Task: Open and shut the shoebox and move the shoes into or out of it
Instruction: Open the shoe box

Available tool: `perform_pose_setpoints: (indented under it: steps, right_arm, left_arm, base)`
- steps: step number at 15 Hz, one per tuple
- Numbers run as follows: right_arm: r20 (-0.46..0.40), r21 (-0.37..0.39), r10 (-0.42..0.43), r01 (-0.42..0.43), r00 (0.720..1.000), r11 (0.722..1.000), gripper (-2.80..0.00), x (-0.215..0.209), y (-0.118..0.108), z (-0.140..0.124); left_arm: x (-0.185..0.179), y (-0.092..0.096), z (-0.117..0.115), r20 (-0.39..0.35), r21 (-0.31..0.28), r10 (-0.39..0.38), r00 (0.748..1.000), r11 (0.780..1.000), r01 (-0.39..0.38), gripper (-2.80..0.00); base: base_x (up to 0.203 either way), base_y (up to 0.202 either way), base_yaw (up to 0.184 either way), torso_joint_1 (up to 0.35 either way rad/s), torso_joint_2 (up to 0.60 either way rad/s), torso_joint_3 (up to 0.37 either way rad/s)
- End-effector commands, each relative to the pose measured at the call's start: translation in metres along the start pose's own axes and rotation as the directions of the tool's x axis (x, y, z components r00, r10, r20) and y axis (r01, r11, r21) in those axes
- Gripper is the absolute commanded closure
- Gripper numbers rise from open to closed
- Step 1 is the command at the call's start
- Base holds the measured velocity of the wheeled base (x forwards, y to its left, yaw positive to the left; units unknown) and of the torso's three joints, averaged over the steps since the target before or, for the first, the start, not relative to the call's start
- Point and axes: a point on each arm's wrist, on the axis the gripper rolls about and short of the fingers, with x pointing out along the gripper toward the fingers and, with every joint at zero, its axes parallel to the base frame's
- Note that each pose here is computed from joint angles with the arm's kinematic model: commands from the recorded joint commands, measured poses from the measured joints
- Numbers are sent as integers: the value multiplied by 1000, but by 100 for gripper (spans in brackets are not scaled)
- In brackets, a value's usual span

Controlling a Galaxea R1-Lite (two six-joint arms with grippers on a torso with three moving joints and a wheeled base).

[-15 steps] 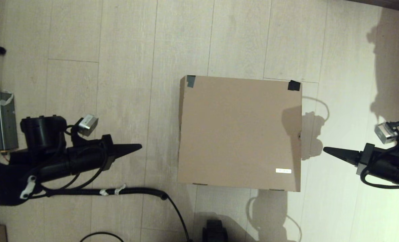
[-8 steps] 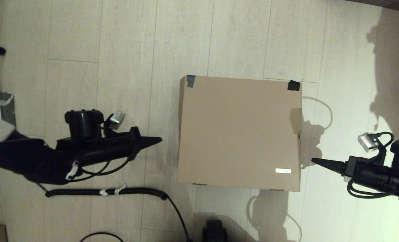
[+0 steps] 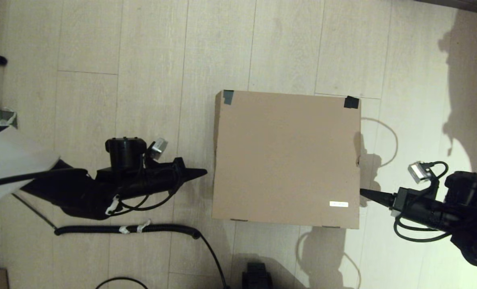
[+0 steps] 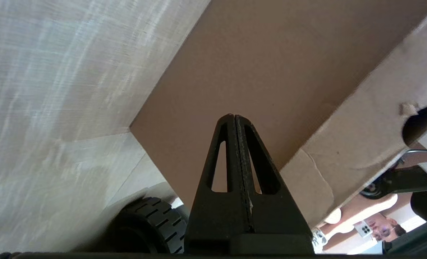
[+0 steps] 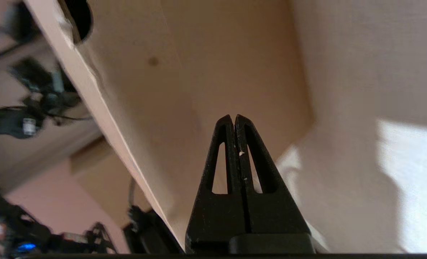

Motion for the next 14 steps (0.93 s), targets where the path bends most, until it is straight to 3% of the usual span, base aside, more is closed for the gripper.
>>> perform_pose_setpoints:
  steps: [1, 3, 7, 14]
  right_arm:
    - [-2, 32, 27, -27, 1000, 999, 0, 10, -11, -9]
    - [-30, 122, 30, -26, 999, 992, 0, 19, -18, -20]
    - [-35, 145, 51, -46, 998, 988, 0, 22, -8, -18]
    - [38, 226, 126, -131, 991, 965, 0, 2, 50, 12]
  left_arm:
    - [3, 1, 0, -4, -2, -5, 1000, 1000, 5, 0]
    - [6, 3, 0, 2, -2, 4, 1000, 1000, -4, 0]
    - [5, 2, -1, 0, -4, 6, 1000, 1000, -6, 0]
    - [-20, -23, -3, 16, 8, -4, 1000, 1000, 4, 0]
  base:
    - [0, 0, 0, 0, 0, 0]
    - [0, 0, 0, 0, 0, 0]
    - [0, 0, 0, 0, 0, 0]
    - [0, 0, 0, 0, 0, 0]
